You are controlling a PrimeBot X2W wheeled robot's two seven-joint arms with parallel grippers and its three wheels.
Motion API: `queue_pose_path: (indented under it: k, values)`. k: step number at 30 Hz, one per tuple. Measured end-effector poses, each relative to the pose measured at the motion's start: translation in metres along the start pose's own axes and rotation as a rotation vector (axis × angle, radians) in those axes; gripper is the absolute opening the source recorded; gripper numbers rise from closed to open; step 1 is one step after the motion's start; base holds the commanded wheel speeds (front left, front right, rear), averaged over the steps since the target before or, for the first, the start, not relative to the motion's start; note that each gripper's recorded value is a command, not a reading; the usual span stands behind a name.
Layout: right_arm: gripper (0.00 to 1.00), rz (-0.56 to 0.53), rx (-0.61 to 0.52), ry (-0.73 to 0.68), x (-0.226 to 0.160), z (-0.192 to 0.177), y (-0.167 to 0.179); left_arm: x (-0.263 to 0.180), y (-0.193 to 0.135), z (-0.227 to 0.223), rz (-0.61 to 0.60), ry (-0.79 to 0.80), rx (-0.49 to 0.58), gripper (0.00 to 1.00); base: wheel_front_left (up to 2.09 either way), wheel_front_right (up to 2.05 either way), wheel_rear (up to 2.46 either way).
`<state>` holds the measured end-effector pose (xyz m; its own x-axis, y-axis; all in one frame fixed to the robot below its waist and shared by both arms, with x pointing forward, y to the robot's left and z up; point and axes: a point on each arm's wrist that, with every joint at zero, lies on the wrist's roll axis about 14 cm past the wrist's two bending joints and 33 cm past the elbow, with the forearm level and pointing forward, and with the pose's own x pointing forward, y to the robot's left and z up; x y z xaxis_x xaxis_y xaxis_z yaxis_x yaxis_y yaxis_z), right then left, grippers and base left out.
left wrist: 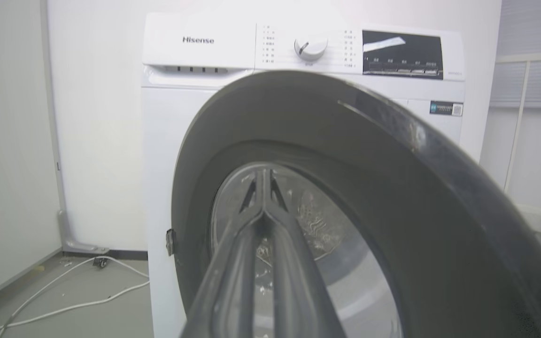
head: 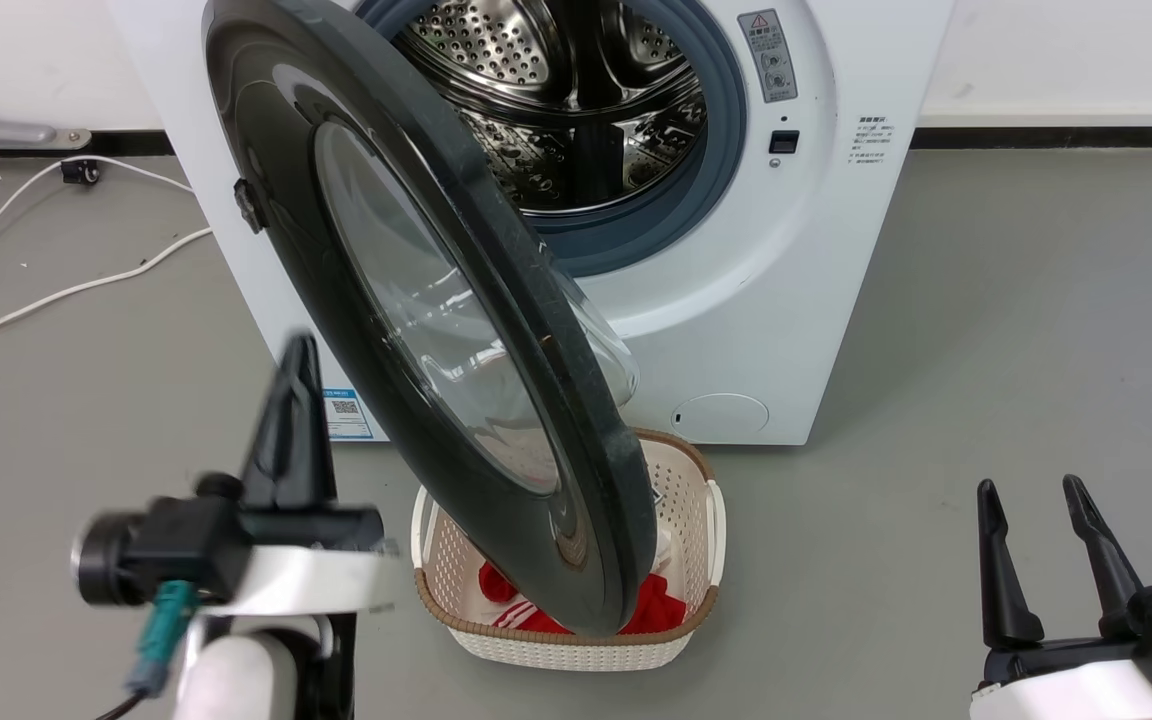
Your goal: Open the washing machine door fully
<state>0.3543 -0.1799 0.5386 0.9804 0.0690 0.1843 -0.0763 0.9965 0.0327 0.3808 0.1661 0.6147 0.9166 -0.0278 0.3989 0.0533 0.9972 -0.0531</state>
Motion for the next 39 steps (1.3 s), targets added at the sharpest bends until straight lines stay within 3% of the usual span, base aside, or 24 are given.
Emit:
queue_pose_path:
  k: [6, 12, 17, 21, 28, 34, 39]
  values:
    - [1.0, 0.0, 0.005, 0.001, 0.002, -0.001, 0.0, 0.016, -0.018, 0.099, -0.049, -0.316, -0.022, 0.0, 0.0, 0.0, 0.0]
    - [1.0, -0.003, 0.007, 0.001, 0.004, -0.001, -0.001, 0.005, -0.05, 0.189, -0.151, -0.618, -0.029, 0.0, 0.0, 0.0, 0.0]
    - [1.0, -0.008, 0.008, 0.006, 0.003, -0.003, -0.002, -0.012, -0.087, 0.216, -0.289, -0.714, -0.09, 0.0, 0.0, 0.0, 0.0]
    - [1.0, -0.011, 0.012, 0.007, 0.003, -0.003, -0.003, -0.02, -0.129, 0.185, -0.448, -0.591, -0.175, 0.0, 0.0, 0.0, 0.0]
    - [1.0, -0.013, 0.019, 0.011, 0.001, -0.004, -0.003, -0.048, -0.192, 0.08, -0.645, -0.133, -0.256, 0.0, 0.0, 0.0, 0.0]
    - [1.0, -0.007, 0.028, 0.018, 0.002, -0.007, -0.001, -0.082, -0.202, 0.001, -0.668, 0.222, -0.272, 0.0, 0.0, 0.0, 0.0]
    - [1.0, -0.005, 0.031, 0.019, 0.001, -0.007, 0.0, -0.099, -0.196, -0.034, -0.648, 0.347, -0.247, 0.0, 0.0, 0.0, 0.0]
